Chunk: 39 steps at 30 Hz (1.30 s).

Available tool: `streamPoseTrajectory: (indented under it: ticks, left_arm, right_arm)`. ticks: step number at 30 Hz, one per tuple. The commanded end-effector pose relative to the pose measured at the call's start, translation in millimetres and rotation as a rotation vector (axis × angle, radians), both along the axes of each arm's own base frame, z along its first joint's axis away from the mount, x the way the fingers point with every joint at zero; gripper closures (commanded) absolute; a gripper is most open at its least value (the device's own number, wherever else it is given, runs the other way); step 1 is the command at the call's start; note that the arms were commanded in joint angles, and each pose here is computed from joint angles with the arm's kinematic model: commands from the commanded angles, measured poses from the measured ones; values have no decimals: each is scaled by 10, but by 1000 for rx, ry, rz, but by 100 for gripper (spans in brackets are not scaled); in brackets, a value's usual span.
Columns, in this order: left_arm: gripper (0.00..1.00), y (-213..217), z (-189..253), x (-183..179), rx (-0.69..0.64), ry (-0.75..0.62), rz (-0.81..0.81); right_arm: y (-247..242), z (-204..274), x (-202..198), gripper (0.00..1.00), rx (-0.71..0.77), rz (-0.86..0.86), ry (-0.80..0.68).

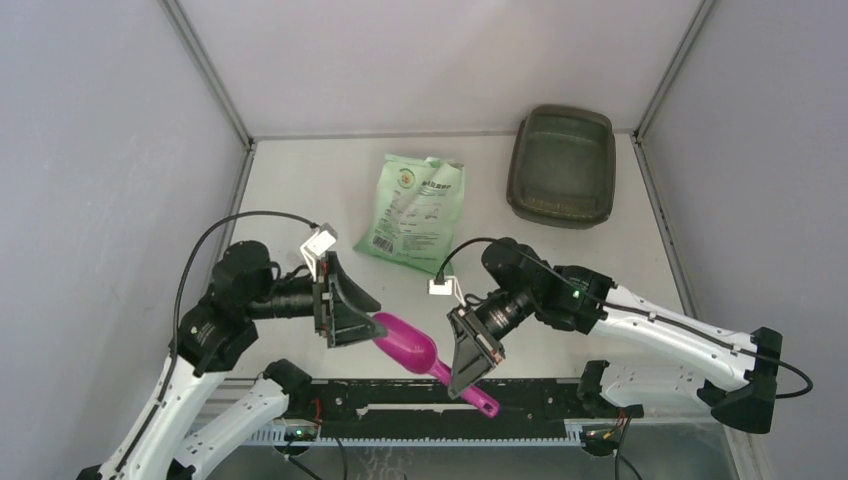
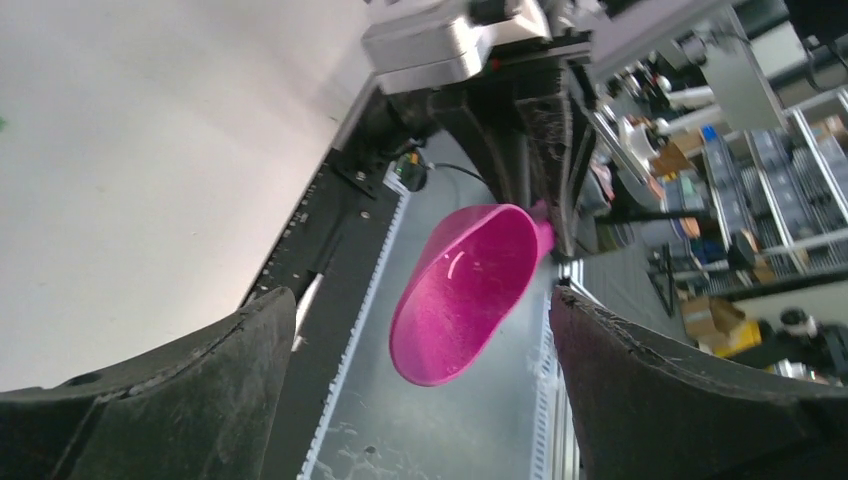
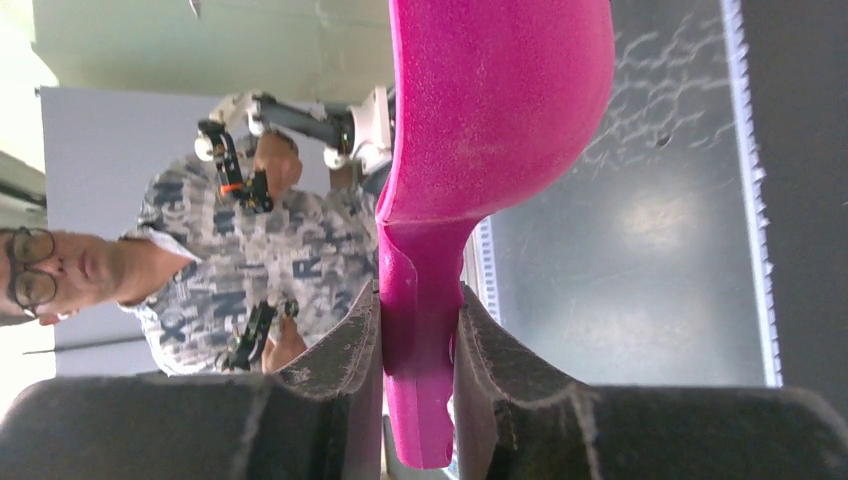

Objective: Fill the litter box with clean litter
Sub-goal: Pick up the spatula from the center of the board.

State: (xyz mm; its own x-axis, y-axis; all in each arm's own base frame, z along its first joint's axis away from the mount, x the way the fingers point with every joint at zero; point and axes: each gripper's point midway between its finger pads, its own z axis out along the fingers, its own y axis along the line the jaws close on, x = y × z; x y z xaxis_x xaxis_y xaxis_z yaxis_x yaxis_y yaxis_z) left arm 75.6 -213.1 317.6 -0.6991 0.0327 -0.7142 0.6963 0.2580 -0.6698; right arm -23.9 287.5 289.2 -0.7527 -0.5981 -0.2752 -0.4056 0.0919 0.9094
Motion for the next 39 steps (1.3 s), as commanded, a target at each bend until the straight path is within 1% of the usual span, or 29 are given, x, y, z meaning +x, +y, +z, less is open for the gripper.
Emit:
streamPoseTrajectory:
  ticks: [1,3,4,7,10,18,22,24,25,27,29,31,33,34,36,39]
  left_arm:
    - [0,-7,68,-361,-34,3,-143]
    - [0,-23,61,-409,-29,10,-156]
    - [3,-24,54,-425,-29,12,-161]
    - [18,-24,-15,-460,-22,37,-174]
    - [25,-22,-108,-477,-12,60,-175]
    - [28,-59,-307,-424,21,102,-169]
    - [34,-94,-316,-396,20,108,-176]
    - [41,-115,-317,-386,18,115,-185]
    - [47,-124,-321,-380,17,118,-188]
    - [62,-138,-333,-390,16,127,-204]
    - [72,-143,-337,-406,15,132,-217]
    - [79,-145,-350,-412,17,138,-224]
    - [96,-155,-370,-402,23,146,-225]
    - [100,-163,-382,-387,28,150,-220]
    - [100,-199,-363,-325,20,150,-201]
    - [100,-299,-332,-127,29,159,-147]
  right_arm:
    - [-113,24,-233,100,-10,61,-22]
    - [-133,0,-274,100,-22,73,-22]
    - [-140,-7,-278,100,-27,75,-22]
    - [-132,-14,-266,100,-23,73,-30]
    - [-109,-17,-251,100,-16,73,-35]
    - [10,-37,-210,100,2,83,-34]
    - [45,-52,-197,100,8,91,-35]
    - [60,-63,-175,100,8,89,-34]
    - [64,-68,-167,100,8,89,-34]
    - [70,-71,-140,100,10,86,-33]
    - [75,-62,-119,100,18,84,-33]
    - [76,-62,-93,100,19,80,-29]
    - [81,-58,-49,100,24,71,-29]
    - [83,-56,-15,100,26,63,-28]
    - [80,-37,66,100,28,45,-33]
    - [72,17,268,100,37,-8,-49]
